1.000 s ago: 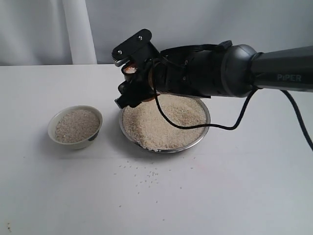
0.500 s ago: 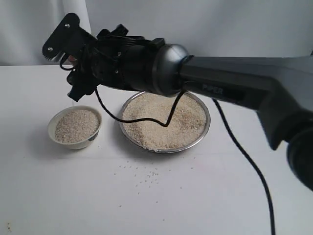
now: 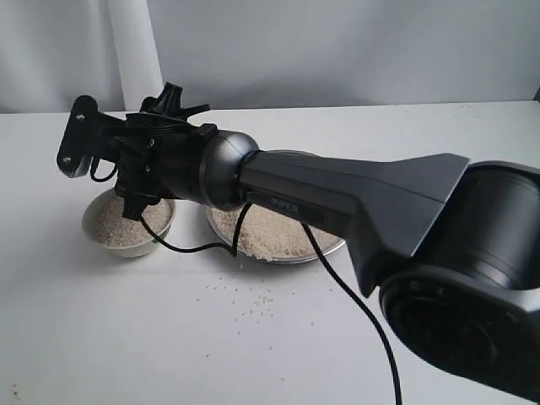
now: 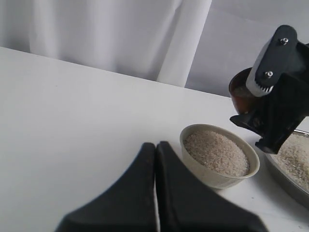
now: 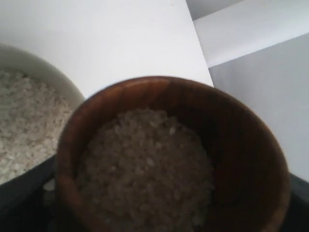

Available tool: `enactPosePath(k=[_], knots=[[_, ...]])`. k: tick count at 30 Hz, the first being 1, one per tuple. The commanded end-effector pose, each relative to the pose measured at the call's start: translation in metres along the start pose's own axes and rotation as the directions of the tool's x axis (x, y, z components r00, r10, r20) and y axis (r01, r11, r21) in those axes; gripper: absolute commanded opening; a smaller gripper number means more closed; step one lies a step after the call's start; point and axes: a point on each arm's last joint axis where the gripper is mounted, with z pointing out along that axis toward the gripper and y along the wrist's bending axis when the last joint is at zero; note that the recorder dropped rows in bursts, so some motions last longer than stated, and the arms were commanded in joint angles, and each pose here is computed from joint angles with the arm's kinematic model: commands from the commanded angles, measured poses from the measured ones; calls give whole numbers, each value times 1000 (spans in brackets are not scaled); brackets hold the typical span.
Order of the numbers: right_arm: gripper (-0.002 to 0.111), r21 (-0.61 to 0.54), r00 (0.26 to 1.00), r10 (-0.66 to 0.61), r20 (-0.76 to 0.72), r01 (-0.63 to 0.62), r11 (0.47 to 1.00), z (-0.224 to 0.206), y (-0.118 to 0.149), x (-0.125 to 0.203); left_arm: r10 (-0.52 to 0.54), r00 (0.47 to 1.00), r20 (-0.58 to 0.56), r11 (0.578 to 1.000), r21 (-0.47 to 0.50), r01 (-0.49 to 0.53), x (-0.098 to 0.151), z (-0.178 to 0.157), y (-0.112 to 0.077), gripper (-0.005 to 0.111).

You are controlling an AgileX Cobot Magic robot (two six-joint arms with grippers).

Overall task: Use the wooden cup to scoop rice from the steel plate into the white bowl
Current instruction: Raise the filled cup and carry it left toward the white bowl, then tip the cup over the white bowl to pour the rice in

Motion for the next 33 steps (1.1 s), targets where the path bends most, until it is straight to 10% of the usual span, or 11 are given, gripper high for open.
enactPosePath(k=[1,13,33], knots=[[0,56,993,-114,-13,114,992,-4,-2,-5,-5,1000,8,1000,7,5,-1,0,-1,0],[0,124,944,-326,-53,331,936,-4,3,-9,-5,1000,8,1000,7,5,-1,0,-1,0],[0,179,638,-724,-264,770,613,-1,34,-14,-5,1000,8,1000,7,5,-1,0,-1,0]])
